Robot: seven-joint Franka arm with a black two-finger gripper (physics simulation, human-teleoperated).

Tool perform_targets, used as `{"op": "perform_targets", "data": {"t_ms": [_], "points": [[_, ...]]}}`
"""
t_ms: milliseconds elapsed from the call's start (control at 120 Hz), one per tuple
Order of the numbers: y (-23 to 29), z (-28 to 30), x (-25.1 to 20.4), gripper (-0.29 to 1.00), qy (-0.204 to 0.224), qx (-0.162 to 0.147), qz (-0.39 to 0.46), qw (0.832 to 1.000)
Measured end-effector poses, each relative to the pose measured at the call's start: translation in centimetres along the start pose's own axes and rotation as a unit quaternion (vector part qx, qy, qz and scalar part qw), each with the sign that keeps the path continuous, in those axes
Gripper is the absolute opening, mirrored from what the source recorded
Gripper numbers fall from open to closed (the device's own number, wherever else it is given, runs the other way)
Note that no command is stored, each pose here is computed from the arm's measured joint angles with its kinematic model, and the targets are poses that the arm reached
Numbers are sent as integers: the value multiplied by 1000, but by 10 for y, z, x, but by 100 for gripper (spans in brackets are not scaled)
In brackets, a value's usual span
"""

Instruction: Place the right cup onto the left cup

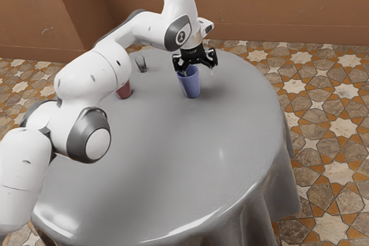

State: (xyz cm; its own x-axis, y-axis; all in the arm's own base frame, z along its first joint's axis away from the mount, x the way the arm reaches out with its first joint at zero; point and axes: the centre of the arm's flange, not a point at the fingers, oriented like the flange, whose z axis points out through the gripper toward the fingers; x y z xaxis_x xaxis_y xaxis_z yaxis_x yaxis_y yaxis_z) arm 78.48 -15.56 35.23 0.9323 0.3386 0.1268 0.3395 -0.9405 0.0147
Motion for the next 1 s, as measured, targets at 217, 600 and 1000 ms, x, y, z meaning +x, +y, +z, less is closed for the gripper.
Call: {"op": "perform_targets", "data": {"t_ms": [217, 600, 1000], "points": [[-5, 2, 2, 16, -3, 4, -7, 1000], [-5, 1, 0, -5, -8, 6, -13, 1000], [-71, -108, -8, -8, -23, 24, -51, 998]]}}
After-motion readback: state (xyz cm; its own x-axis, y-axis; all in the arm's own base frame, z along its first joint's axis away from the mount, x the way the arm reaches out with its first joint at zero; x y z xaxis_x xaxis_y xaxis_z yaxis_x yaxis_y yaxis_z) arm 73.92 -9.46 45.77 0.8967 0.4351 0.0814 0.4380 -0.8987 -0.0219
